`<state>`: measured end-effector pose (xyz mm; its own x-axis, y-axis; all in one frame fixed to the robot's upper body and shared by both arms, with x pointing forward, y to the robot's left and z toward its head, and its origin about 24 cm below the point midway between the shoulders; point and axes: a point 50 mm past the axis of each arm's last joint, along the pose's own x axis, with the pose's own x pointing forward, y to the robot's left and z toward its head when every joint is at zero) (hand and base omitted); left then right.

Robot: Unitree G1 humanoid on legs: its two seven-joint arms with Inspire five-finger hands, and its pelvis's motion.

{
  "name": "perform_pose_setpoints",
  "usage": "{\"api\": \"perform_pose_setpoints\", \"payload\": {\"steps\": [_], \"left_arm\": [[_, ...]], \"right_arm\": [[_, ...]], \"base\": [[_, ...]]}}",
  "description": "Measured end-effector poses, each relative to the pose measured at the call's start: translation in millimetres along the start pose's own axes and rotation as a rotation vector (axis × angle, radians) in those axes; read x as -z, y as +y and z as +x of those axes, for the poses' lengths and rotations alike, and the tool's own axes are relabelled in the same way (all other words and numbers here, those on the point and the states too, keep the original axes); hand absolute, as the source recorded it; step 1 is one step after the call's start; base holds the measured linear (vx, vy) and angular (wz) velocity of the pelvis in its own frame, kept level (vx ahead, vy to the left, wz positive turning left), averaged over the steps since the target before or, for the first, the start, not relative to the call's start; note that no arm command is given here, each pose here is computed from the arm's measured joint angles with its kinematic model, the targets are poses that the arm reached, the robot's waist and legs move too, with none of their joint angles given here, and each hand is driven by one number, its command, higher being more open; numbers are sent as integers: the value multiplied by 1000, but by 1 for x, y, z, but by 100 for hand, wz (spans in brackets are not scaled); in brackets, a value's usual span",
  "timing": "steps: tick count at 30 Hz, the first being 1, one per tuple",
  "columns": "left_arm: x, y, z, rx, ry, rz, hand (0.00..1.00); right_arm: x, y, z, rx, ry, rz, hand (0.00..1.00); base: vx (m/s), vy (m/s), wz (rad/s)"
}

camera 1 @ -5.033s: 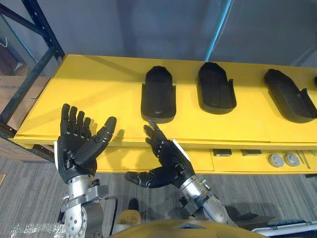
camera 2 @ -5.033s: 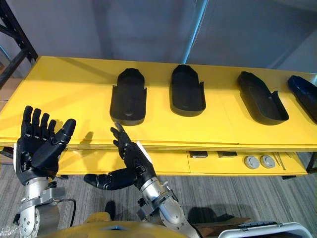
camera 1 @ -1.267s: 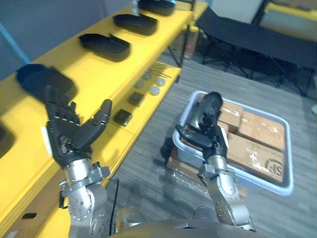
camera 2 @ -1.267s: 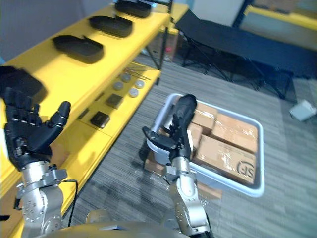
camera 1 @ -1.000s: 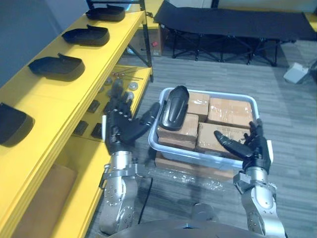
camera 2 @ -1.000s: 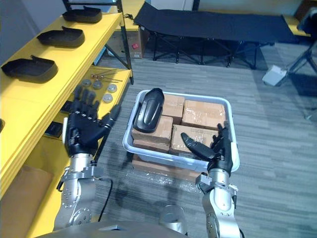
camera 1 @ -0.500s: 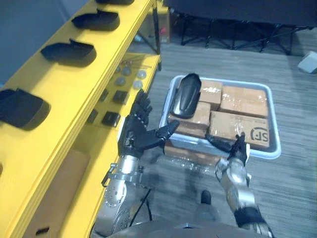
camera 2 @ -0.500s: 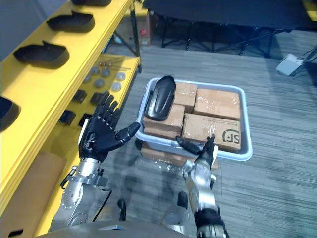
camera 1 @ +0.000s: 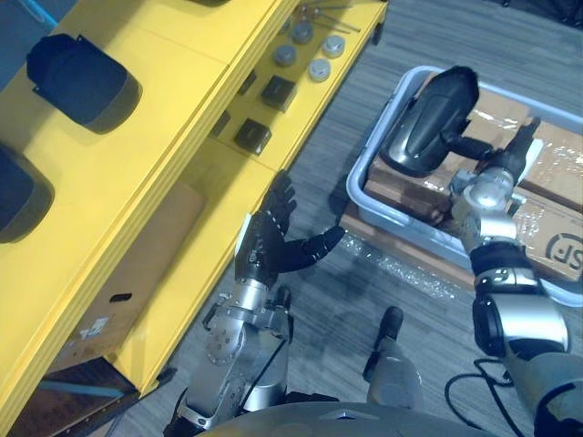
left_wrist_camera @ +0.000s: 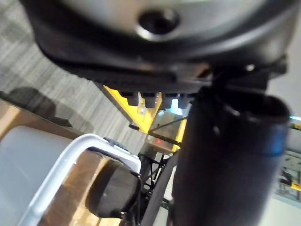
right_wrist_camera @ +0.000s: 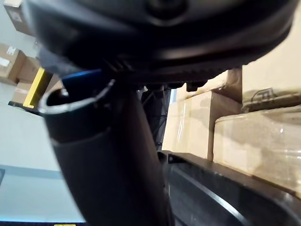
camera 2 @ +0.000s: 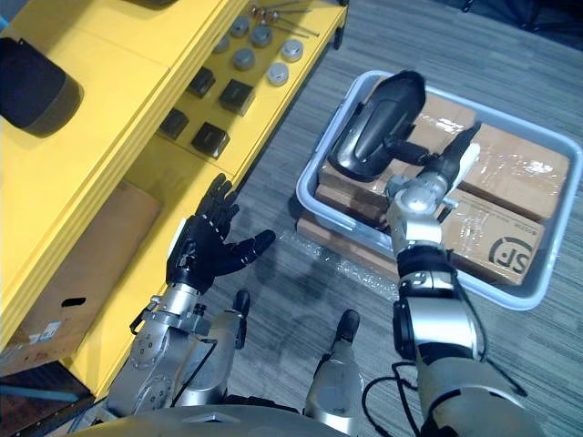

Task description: Walk over and take three plastic housings, then place them on the shelf

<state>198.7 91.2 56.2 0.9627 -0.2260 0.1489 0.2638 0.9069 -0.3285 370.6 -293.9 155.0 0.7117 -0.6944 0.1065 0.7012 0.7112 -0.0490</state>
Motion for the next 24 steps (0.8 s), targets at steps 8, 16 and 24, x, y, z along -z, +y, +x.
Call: {"api": "perform_pose_setpoints", "payload": {"steps": [8,16,24], "left_arm": [[26,-12,4,1,107,-150,100],[66,-9,-8,-111,286,-259,100],[66,-11,-6,-143,282,-311,100]], "right_arm": [[-21,-31,31,91,79,-152,100],[-33,-68,44,249,158,-202,0],[-44,-110,53,296,174,-370,0]], "base": [[-55,36,8],[-84,43,2],[-48,53,8]]}}
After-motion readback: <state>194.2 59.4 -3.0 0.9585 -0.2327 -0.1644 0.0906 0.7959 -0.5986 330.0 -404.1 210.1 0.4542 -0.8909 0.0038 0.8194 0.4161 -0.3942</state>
